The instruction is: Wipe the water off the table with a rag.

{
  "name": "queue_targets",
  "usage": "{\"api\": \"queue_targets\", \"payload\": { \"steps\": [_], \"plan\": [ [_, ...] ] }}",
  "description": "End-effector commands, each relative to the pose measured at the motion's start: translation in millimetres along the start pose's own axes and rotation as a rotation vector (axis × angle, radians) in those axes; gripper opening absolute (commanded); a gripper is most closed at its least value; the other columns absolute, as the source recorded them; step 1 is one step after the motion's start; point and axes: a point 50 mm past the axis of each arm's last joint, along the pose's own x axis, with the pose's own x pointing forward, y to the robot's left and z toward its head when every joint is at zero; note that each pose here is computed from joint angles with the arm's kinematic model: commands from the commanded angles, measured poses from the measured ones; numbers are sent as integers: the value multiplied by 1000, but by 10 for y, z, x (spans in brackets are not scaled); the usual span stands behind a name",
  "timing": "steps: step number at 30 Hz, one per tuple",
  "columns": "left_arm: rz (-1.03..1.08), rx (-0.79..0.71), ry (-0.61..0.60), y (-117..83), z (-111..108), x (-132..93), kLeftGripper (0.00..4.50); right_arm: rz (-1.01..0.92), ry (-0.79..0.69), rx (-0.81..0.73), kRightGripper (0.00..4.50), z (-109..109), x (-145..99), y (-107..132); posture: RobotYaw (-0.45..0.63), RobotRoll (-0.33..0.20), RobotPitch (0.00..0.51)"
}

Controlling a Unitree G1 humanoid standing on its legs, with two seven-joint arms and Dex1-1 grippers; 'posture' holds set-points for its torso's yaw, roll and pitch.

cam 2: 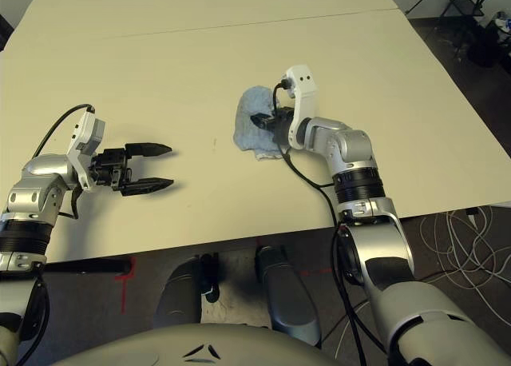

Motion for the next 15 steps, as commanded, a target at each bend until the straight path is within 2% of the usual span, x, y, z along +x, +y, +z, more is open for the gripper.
{"api": "queue_targets", "payload": {
  "steps": [1, 8, 15],
  "plan": [
    [8, 6, 10, 3, 4, -21, 4500, 56, 33, -6, 114, -38, 107, 124, -196, 0, 203],
    [8, 6, 10, -3, 2, -25, 4500, 9, 23, -23, 114, 8, 51, 18, -196, 0, 198],
    [7, 12, 12, 26, 25, -25, 4500, -88, 19, -44, 114, 71, -200, -243, -213, 0, 193]
  ]
}}
